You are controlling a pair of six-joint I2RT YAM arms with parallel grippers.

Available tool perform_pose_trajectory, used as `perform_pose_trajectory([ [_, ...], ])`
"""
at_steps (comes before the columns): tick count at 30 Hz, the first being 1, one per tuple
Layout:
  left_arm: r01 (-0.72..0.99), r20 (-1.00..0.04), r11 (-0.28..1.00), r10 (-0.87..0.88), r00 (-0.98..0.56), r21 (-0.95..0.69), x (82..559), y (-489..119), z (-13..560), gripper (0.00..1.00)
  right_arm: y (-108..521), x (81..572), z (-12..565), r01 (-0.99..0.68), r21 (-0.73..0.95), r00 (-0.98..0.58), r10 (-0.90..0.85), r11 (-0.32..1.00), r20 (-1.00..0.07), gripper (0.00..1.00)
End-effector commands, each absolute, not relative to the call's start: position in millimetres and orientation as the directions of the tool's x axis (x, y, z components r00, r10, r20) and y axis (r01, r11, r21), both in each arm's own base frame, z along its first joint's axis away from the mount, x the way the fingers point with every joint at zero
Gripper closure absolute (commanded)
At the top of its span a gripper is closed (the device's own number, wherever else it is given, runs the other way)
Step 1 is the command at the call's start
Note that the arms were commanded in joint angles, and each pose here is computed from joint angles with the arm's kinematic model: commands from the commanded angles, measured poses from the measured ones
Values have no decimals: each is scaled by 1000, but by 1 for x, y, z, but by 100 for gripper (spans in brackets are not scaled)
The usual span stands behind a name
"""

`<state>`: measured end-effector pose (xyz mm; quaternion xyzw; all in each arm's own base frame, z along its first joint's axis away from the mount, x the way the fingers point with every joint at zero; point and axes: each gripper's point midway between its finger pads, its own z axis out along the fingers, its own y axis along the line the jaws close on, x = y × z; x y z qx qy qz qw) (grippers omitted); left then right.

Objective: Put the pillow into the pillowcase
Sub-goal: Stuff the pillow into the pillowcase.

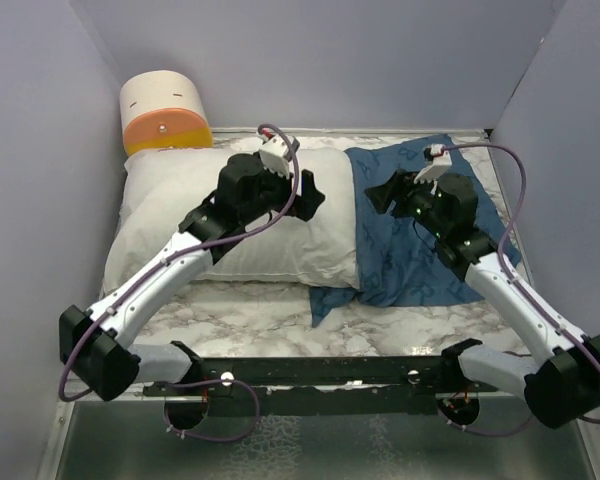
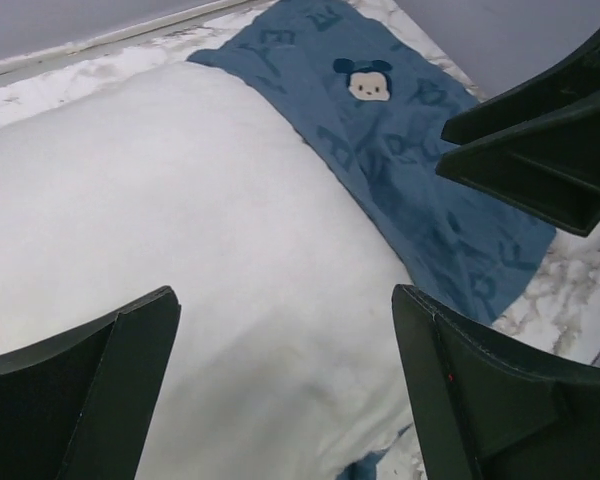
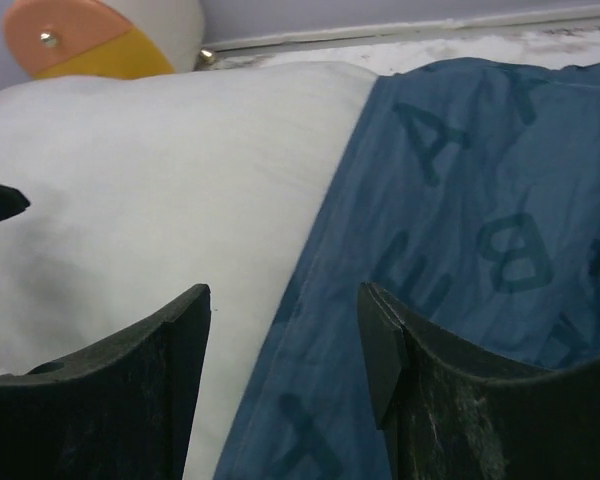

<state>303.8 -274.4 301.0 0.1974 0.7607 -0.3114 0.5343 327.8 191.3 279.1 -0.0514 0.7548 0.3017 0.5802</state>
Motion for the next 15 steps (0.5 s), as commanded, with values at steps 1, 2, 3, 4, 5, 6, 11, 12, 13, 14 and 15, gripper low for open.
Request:
perform_pose_trajectory([
  [1, 590, -907, 786, 94, -411, -186, 342, -262, 286, 10, 182, 372, 289, -419, 473, -360, 336, 775, -870, 40],
  [2, 575, -903, 800, 105, -416, -172, 355, -260, 288, 10, 184, 382, 286, -418, 483, -381, 334, 769, -862, 40],
  [3, 561, -900, 813, 118, -419, -155, 367, -259, 288, 10, 188, 392, 281, -413, 491, -402, 330, 767, -854, 40],
  [4, 552, -899, 822, 129, -418, -139, 378, -259, 289, 10, 191, 401, 276, -410, 498, -419, 327, 764, -847, 40],
  [5, 540, -899, 833, 139, -415, -121, 390, -259, 289, 10, 196, 409, 270, -412, 508, -439, 324, 756, -838, 40],
  [6, 528, -899, 844, 155, -410, -96, 400, -259, 288, 10, 202, 416, 264, -417, 520, -461, 320, 746, -828, 40],
  [11, 535, -878, 845, 250, -409, -9, 439, -270, 273, 9, 224, 437, 236, -430, 577, -555, 301, 694, -775, 41],
  [12, 534, -863, 845, 274, -425, 6, 444, -270, 263, 9, 226, 440, 229, -423, 583, -574, 293, 694, -765, 41],
  [13, 533, -842, 846, 301, -447, 20, 449, -271, 247, 9, 227, 443, 222, -414, 585, -588, 285, 698, -757, 41],
  [14, 531, -825, 847, 322, -465, 31, 451, -269, 235, 9, 227, 446, 216, -406, 583, -597, 278, 704, -753, 41],
  [15, 535, -811, 844, 337, -479, 34, 449, -268, 224, 9, 227, 448, 206, -397, 580, -609, 269, 711, -746, 45],
])
